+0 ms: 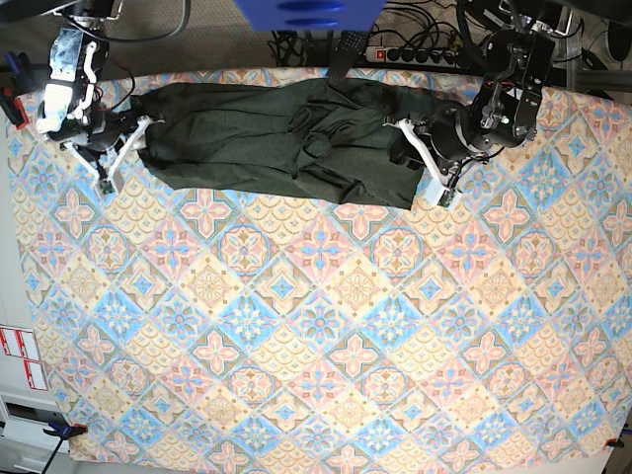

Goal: Fold the T-shirt properly
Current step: 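Move the right gripper inward along the shirt end, holding the left still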

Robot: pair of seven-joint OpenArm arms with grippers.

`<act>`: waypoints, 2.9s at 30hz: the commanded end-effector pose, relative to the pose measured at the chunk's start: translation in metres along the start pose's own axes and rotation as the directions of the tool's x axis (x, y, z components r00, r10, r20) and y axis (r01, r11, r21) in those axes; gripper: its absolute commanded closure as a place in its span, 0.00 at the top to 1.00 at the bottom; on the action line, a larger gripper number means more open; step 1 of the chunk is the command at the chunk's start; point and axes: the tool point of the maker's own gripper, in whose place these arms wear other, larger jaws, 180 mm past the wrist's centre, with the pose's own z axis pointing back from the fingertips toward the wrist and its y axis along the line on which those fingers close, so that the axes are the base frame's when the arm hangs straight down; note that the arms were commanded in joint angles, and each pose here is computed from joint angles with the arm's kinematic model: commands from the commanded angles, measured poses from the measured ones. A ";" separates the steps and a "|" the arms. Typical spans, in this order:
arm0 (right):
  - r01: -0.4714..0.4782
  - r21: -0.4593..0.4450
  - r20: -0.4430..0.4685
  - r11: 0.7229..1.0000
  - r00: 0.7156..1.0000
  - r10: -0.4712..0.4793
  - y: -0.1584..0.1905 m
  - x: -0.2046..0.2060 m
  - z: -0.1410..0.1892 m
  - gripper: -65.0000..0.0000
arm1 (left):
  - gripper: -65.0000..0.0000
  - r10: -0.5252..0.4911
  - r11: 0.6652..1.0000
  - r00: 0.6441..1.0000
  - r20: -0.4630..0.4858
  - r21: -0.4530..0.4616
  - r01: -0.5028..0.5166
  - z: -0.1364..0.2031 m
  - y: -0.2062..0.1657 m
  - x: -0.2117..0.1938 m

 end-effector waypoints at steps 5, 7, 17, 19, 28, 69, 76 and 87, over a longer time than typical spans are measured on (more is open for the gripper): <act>0.014 -0.006 0.028 1.000 1.000 -0.014 -0.010 0.011 -0.002 0.43 | 0.20 -0.010 1.000 1.000 0.025 -0.009 0.011 0.004 -0.002 0.007; 0.027 -0.001 0.009 1.000 1.000 -0.027 -0.011 0.005 -0.006 0.43 | 0.20 -0.010 1.000 1.000 0.025 -0.009 0.011 0.004 -0.002 0.007; 0.036 0.016 -0.029 0.999 0.999 -0.036 -0.008 -0.008 -0.012 0.43 | 0.20 -0.011 1.000 1.000 0.028 -0.009 0.011 0.004 -0.002 0.009; 0.041 0.022 -0.029 0.999 0.999 -0.040 -0.006 -0.008 -0.013 0.43 | 0.21 -0.011 1.000 1.000 0.028 -0.009 0.011 0.004 -0.002 0.009; 0.214 0.234 -0.005 0.948 0.976 -0.219 0.028 -0.009 -0.024 0.43 | 0.21 -0.010 1.000 0.999 0.030 -0.011 0.010 0.004 -0.003 0.010; 0.085 0.393 -0.055 0.916 0.996 -0.069 0.090 -0.009 -0.032 0.12 | 0.21 -0.008 1.000 0.999 0.040 -0.011 0.008 0.004 -0.003 0.012; 0.133 0.269 0.058 0.954 0.986 -0.154 0.030 0.034 -0.024 0.04 | 0.21 0.000 1.000 0.996 0.095 -0.009 0.001 0.012 -0.005 0.026; 0.225 0.238 0.095 0.945 0.963 -0.253 -0.012 0.070 -0.032 0.04 | 0.21 0.019 1.000 0.989 0.148 0.013 -0.021 0.025 0.001 0.038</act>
